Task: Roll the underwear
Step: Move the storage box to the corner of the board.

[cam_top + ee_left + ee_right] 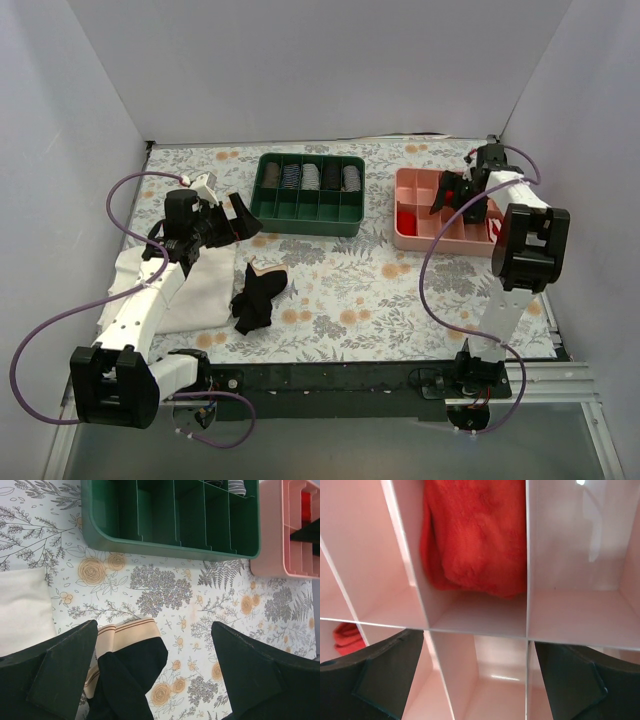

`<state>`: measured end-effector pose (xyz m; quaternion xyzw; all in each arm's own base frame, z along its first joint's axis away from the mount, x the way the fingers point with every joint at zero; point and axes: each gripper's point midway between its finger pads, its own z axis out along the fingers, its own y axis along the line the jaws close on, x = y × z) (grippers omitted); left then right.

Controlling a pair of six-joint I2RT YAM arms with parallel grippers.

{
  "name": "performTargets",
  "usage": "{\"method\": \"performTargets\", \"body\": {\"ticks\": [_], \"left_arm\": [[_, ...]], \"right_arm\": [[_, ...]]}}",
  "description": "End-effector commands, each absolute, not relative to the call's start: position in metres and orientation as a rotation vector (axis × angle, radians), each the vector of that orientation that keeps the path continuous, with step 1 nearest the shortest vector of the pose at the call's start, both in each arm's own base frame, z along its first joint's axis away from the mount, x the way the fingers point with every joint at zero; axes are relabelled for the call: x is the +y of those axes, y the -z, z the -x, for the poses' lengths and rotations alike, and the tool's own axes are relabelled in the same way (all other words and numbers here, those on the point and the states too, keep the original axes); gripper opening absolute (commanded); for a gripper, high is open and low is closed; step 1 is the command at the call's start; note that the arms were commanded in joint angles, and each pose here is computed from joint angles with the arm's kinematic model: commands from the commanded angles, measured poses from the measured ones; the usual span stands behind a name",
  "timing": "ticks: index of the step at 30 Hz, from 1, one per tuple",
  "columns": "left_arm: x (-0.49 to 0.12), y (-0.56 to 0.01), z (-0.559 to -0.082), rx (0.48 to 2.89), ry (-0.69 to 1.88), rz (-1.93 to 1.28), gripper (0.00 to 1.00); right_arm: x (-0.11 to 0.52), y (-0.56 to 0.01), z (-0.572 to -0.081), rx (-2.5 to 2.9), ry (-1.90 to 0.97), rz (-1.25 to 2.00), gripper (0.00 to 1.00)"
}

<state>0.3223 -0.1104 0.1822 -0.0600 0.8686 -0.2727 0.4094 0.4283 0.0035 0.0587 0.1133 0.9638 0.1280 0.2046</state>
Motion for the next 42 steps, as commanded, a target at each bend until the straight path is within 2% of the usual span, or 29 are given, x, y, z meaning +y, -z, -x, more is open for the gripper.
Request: {"method": "performTargets", "body": {"ticks": [1,6,12,16,18,19,20,22,23,27,30,32,34,35,36,39,40,42], "left_arm": [[-0.108,-0.181,-0.324,2.182,0.665,0.153,0.98],[-0.107,-0.182,-0.325,2.185,0.653,0.152,0.98],[-0.107,-0.192,-0.329,2.157,0.659,0.163,0.98],[-0.106,-0.198,-0.33,2.141,0.659,0.176,0.98],[-0.101,-0.197,-0.331,2.144,0.629,0.206,0.98],[-0.099,-0.197,-0.331,2.146,0.625,0.265,0.98],[-0.094,-0.194,-0.332,2.148,0.601,0.318,0.98],[-0.089,-0.18,-0.324,2.193,0.578,0.392,0.98],[-0.088,-0.172,-0.317,2.227,0.579,0.446,0.98],[-0.095,-0.158,-0.292,2.337,0.629,0.487,0.98],[-0.097,-0.158,-0.275,2.361,0.656,0.512,0.98],[-0.102,-0.158,-0.266,2.358,0.701,0.501,0.98],[-0.105,-0.153,-0.259,2.365,0.731,0.522,0.94],[-0.106,-0.155,-0.259,2.358,0.744,0.525,0.91],[-0.107,-0.156,-0.258,2.355,0.749,0.531,0.9],[-0.094,-0.168,-0.254,2.337,0.659,0.535,0.92],[-0.09,-0.171,-0.253,2.328,0.627,0.538,0.97],[-0.077,-0.181,-0.254,2.293,0.545,0.564,0.98]], "right_arm": [[0.01,-0.055,-0.468,2.678,-0.366,-0.145,0.99],[0.01,-0.058,-0.489,2.653,-0.347,-0.102,0.99],[0.021,-0.133,-0.506,2.428,-0.362,-0.019,0.99],[0.024,-0.203,-0.497,2.257,-0.307,0.0,0.99],[0.027,-0.215,-0.486,2.236,-0.315,0.0,0.99],[0.035,-0.235,-0.474,2.208,-0.327,0.005,0.99],[0.043,-0.226,-0.461,2.229,-0.35,0.013,0.99],[0.09,-0.252,-0.431,2.152,-0.457,0.135,0.99],[0.106,-0.229,-0.41,2.2,-0.49,0.158,0.99],[0.199,-0.222,-0.331,2.225,-0.737,0.324,0.98],[0.244,-0.213,-0.294,2.262,-0.881,0.357,0.97],[0.261,-0.211,-0.277,2.296,-0.925,0.365,0.95],[0.279,-0.204,-0.261,2.329,-0.942,0.393,0.93],[0.289,-0.208,-0.258,2.317,-0.98,0.376,0.85],[0.305,-0.208,-0.246,2.309,-1.02,0.419,0.83],[0.338,-0.206,-0.225,2.323,-1.073,0.498,0.81],[0.345,-0.207,-0.224,2.329,-1.082,0.506,0.81],[0.356,-0.19,-0.222,2.389,-1.078,0.517,0.81]]}}
